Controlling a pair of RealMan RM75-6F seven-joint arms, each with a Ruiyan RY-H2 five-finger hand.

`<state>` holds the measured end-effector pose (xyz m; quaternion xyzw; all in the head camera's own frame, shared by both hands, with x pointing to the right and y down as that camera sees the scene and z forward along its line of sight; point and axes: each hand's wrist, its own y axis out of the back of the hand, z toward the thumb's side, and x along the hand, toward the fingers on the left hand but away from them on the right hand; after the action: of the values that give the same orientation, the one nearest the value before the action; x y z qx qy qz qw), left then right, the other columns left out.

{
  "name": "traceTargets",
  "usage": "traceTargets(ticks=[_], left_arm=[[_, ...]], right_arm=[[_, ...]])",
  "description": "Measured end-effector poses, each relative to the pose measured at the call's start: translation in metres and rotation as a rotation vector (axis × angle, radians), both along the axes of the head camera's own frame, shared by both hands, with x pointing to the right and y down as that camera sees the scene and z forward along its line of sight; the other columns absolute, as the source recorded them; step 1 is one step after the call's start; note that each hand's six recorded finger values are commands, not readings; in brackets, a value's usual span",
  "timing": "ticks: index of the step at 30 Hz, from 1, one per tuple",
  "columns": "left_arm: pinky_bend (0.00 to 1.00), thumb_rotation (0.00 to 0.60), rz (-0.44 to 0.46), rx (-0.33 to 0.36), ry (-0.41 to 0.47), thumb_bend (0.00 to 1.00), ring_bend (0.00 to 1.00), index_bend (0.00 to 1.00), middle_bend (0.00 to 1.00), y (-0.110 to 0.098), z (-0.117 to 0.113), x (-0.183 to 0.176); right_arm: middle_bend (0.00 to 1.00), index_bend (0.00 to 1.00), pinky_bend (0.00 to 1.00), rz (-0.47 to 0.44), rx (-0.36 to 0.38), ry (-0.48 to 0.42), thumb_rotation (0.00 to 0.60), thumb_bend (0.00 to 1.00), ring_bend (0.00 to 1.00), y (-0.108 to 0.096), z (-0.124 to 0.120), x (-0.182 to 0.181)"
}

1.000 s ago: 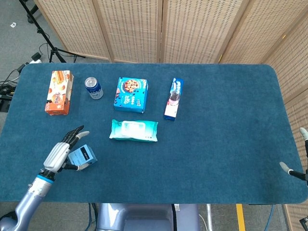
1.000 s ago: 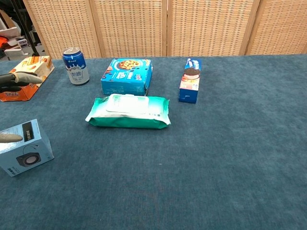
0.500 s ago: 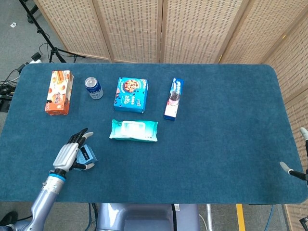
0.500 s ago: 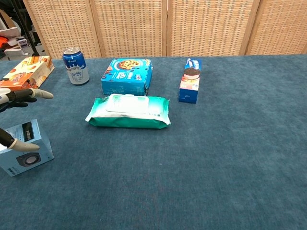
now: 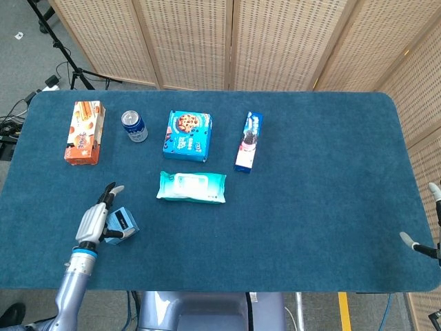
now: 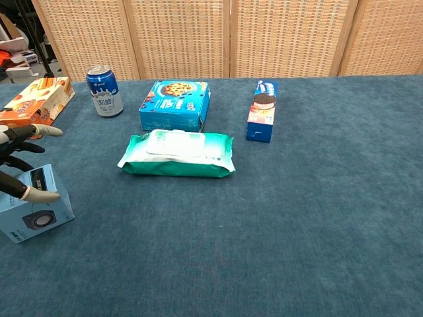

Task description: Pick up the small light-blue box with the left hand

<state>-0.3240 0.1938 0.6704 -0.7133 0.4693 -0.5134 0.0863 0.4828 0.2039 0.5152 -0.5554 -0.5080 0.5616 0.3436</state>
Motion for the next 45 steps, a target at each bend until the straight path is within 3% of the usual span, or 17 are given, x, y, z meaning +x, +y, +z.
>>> traceTargets(ticks=[2,5,13,18,22,27,32,35,45], left_arm=[[0.44,0.600,-0.007,0.005,-0.003,0.08,0.32,0.22,0.27,0.000,0.001,0.000],[0.48,0.600,-0.024,0.011,-0.009,0.09,0.38,0.26,0.33,0.000,0.003,-0.001],[0.53,0.600,-0.059,0.045,-0.002,0.11,0.47,0.37,0.44,-0.005,0.002,-0.006],[0.53,0.600,-0.061,0.095,0.051,0.10,0.47,0.37,0.45,-0.011,-0.003,-0.005],[0.53,0.600,-0.067,0.147,0.161,0.08,0.47,0.37,0.45,-0.017,-0.009,-0.002],[0.53,0.600,-0.093,0.215,0.379,0.08,0.47,0.40,0.45,-0.023,-0.014,-0.001],[0.53,0.600,-0.103,0.239,0.614,0.08,0.47,0.41,0.45,-0.024,-0.012,-0.009],[0.53,0.600,-0.088,0.239,0.708,0.08,0.47,0.41,0.45,-0.024,-0.006,-0.020],[0.53,0.600,-0.020,0.197,0.784,0.05,0.47,0.40,0.44,-0.008,0.026,-0.030]], right_arm=[[0.00,0.00,0.00,0.001,0.000,0.001,0.600,0.00,0.00,0.000,0.000,0.000],[0.00,0.00,0.00,0.003,0.000,0.000,0.600,0.00,0.00,0.000,0.000,0.001],[0.00,0.00,0.00,0.002,-0.001,0.000,0.600,0.00,0.00,0.000,0.000,0.001],[0.00,0.00,0.00,0.000,-0.003,-0.002,0.600,0.00,0.00,0.000,0.000,0.000],[0.00,0.00,0.00,-0.001,-0.002,-0.001,0.600,0.00,0.00,0.000,0.000,-0.001],[0.00,0.00,0.00,-0.002,-0.003,0.000,0.600,0.00,0.00,0.001,0.001,-0.001],[0.00,0.00,0.00,-0.002,-0.003,0.002,0.600,0.00,0.00,0.001,0.001,-0.001],[0.00,0.00,0.00,-0.002,-0.004,0.003,0.600,0.00,0.00,0.001,0.001,-0.001],[0.00,0.00,0.00,0.001,-0.006,0.007,0.600,0.00,0.00,0.001,0.002,-0.001]])
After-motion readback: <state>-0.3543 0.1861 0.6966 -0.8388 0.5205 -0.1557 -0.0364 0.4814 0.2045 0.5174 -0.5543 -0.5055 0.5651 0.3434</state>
